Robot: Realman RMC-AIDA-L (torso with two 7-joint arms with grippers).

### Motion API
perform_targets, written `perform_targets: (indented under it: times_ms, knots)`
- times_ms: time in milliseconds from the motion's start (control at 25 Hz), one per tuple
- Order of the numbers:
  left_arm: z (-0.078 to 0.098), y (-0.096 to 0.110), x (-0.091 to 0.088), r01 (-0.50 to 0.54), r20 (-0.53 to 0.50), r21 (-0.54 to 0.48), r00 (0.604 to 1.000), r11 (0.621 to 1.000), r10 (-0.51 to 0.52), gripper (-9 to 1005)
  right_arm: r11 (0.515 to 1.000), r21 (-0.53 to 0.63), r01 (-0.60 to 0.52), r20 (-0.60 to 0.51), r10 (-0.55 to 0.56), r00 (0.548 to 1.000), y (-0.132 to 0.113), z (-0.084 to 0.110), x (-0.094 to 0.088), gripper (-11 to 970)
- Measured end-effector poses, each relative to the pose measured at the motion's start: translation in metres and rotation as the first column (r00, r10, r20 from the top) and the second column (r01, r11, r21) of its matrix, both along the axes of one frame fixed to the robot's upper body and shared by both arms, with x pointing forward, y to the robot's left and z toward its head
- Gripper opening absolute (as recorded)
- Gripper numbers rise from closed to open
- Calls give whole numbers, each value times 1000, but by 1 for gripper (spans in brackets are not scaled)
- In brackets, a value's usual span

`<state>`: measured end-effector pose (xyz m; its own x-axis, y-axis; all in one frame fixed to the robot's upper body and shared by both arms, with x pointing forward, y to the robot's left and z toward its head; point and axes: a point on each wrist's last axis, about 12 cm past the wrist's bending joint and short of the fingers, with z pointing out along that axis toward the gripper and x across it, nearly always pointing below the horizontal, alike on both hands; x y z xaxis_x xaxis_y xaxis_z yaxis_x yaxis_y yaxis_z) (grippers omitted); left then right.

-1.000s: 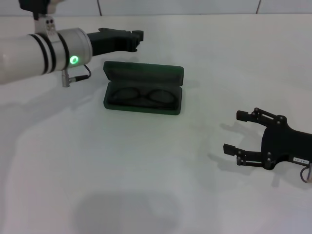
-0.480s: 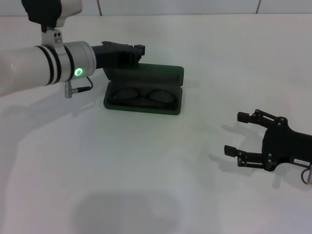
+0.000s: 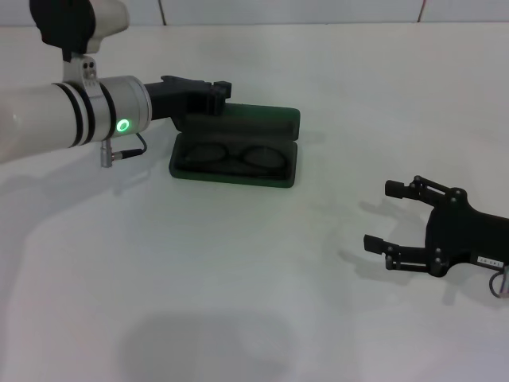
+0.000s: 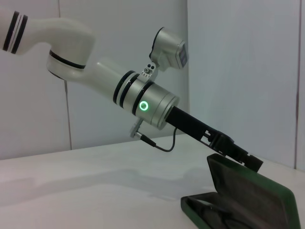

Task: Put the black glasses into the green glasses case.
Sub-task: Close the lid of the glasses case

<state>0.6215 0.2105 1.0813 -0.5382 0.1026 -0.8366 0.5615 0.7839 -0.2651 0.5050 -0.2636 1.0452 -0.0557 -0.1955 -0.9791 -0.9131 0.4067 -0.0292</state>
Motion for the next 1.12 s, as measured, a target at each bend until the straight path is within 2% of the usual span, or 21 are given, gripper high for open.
perform_targets:
  times_ms: [880,1120]
  knots:
    - [-18,15,-21,-4,-67,-35,998,999,1,49,1000,4,-1,3,1,1000,2,1,1,886]
    - [-22,19,-26,-2,-52,-35,999,999,0,50,1000,6,-2,4,2,1000,3,1,2,886]
